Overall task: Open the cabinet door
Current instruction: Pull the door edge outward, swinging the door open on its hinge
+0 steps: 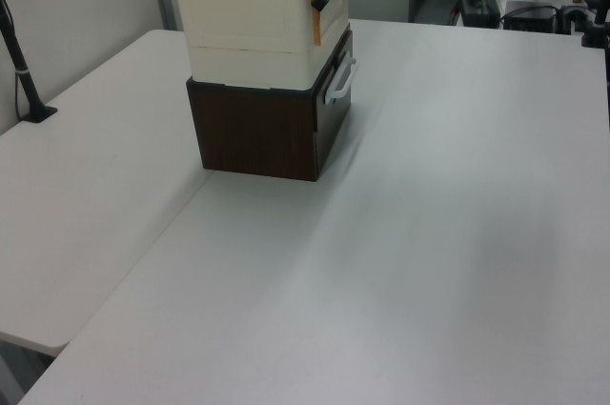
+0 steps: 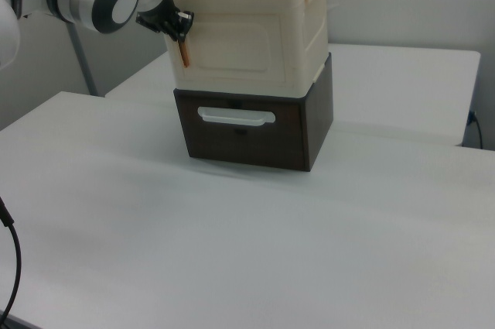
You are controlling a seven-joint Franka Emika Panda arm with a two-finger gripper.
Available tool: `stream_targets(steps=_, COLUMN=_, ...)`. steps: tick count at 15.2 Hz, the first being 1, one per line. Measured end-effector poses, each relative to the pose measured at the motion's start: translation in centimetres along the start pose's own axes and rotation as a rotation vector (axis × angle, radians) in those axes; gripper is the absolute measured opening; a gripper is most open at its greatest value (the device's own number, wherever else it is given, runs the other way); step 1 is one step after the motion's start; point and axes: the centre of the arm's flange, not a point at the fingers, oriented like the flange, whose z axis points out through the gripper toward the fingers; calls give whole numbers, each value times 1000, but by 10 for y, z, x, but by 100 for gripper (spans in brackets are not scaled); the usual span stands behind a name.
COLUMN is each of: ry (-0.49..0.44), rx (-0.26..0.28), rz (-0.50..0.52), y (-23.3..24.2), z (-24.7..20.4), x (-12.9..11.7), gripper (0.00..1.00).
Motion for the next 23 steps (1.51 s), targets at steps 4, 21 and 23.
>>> stream_targets(steps=4, ry=-1, rx=-1, rz=-2, y=0, z=0, x=0, gripper=15)
stream_targets(steps=21, ry=-374, rx=25, rz=105, y=70, z=-89, x=-60, gripper=52)
stream_targets(steps=23, ry=-424, rx=13, rz=159, y=102, z=-105, x=-80, gripper=71)
